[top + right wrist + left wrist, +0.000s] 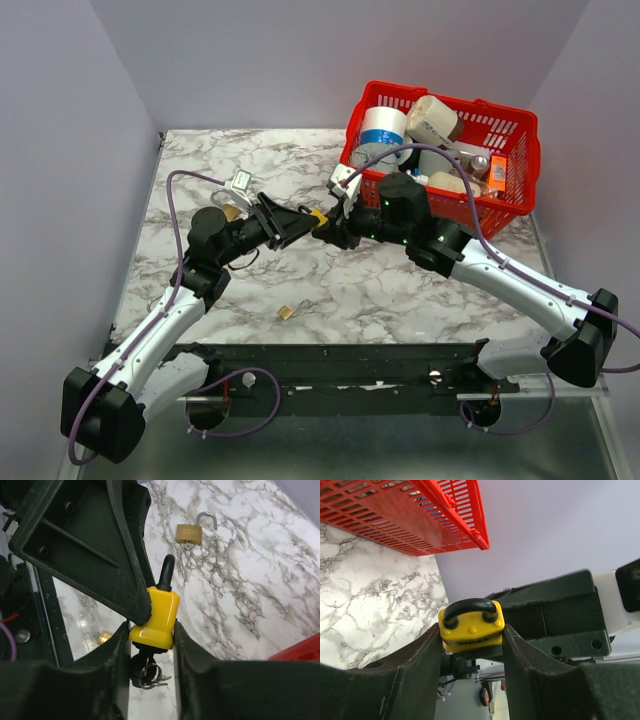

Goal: Lock with the key
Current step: Lock the lock.

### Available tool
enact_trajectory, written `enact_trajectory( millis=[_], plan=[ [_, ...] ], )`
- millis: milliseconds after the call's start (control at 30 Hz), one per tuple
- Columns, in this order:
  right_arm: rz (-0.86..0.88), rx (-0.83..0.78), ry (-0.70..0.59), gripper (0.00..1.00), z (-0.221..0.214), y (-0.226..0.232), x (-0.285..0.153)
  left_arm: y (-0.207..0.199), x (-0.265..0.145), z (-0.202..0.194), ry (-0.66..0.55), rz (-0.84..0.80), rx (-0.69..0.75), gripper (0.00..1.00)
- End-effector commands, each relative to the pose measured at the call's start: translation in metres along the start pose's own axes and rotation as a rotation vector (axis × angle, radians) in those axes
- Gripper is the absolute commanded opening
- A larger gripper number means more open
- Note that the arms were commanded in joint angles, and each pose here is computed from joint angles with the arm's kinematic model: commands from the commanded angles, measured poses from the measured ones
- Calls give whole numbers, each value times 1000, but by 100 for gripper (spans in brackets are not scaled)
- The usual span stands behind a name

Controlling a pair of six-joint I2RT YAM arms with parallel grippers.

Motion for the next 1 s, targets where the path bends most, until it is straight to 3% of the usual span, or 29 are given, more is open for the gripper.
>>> enact_trajectory(
  millis=[0, 33, 67, 100, 133, 167, 267, 433, 700, 767, 967],
  plan=[
    [-26, -16, -40, 23, 12, -3, 0, -12, 0, 3, -28, -49, 19, 0],
    [-25, -18, -38, 18, 10, -3, 0, -13, 1, 4, -31, -49, 15, 0],
    [-23, -19, -39, 4, 10, -2, 0, -11, 2, 5, -34, -37, 10, 10],
    [-24, -23, -38, 1, 10, -2, 0, -11, 3, 6, -47, -33, 10, 15],
    [-21, -25, -39, 1, 11, -1, 0, -12, 3, 7, -56, -31, 13, 23],
    [-21, -28, -44, 1, 12, -1, 0, -9, 4, 7, -62, -13, 1, 40],
    [-14, -30, -46, 1, 13, 1, 1, -8, 8, 8, -72, 2, -16, 62],
    [-29, -21, -49, 1, 14, 1, 1, -10, 10, 8, -76, 6, -23, 65],
    [-79, -19, -43, 1, 13, -4, 2, -9, 10, 6, -73, 7, -24, 59],
    [-112, -15, -30, 1, 10, -9, 2, -6, 9, 4, -70, 19, -30, 63],
    [-121, -13, -33, 1, 9, -9, 2, -4, 10, 2, -68, 23, -34, 64]
  ],
)
Point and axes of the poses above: each gripper's point midway between its finger pads, its own x axis out along the fingers, its own y axis along the line the jaws close on, z = x × y, the point moved 5 cm from there along -x, back along the fingers, and after that the axes turned 7 degrees about -x, right-handed, at the moved point
